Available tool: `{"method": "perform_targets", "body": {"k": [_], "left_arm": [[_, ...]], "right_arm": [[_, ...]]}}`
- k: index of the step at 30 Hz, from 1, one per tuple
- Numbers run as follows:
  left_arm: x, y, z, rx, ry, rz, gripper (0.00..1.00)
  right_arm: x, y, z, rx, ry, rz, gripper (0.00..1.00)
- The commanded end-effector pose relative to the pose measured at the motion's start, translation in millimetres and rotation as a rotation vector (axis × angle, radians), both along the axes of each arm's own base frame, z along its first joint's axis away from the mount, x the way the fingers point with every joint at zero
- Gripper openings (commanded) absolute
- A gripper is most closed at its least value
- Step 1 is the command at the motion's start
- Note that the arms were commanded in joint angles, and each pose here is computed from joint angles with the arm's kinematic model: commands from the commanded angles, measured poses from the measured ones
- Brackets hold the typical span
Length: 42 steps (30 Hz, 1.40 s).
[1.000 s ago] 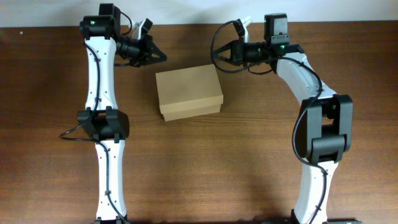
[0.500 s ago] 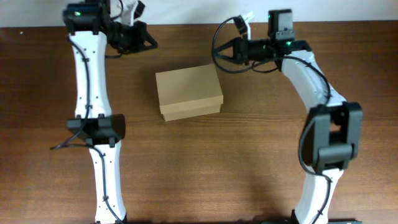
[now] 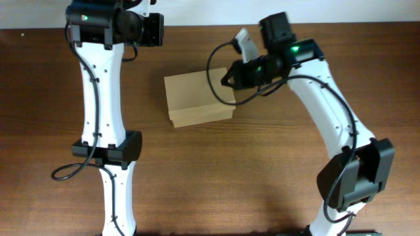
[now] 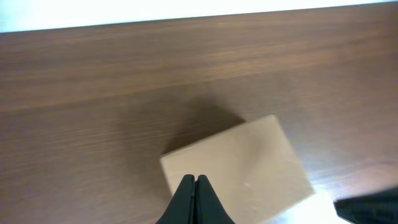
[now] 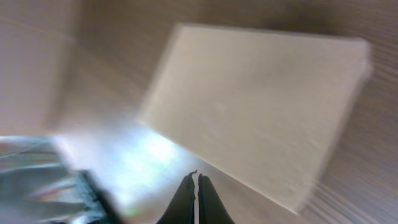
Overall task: Pack container
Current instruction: 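Fold the lid down over the box with both grippers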
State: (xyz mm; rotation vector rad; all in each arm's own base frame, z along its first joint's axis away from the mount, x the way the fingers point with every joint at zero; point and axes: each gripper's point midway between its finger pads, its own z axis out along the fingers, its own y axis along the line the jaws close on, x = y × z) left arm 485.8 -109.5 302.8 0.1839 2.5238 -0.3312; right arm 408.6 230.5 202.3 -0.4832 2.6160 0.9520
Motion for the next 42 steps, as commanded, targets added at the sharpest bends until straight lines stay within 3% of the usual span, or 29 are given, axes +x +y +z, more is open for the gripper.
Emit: {"method": "perform_targets", "body": {"k": [1, 8, 16, 33, 38, 42], "left_arm": [[-0.6, 21.3, 2.9, 0.138, -0.019, 0.111, 0.01], [-7.1, 18.4, -62.4, 0.231, 0.197, 0.117, 0.02], [-43.1, -28.5, -130.4, 0.143, 0.481, -0.022, 0.02], [-78.0, -27.2, -210.8, 0.205, 0.718, -0.041, 0.02], [-82.6, -25.7, -220.0, 0.212, 0.742, -0.041, 0.02], [-74.9, -21.7, -203.9, 0.201, 0.697, -0.032, 0.01]], "right_arm": [[9.3, -21.7, -11.8, -0.265, -0.132, -0.021, 0.04], [2.7, -23.8, -21.2, -0.341, -0.117, -0.019, 0.04], [-0.4, -22.5, -42.3, -0.368, -0.062, -0.002, 0.04], [-7.7, -15.8, -134.7, -0.451, 0.129, 0.071, 0.04], [-6.2, -15.2, -132.7, -0.449, 0.116, 0.08, 0.04], [8.2, -18.8, -96.9, -0.422, 0.039, 0.059, 0.04]]}}
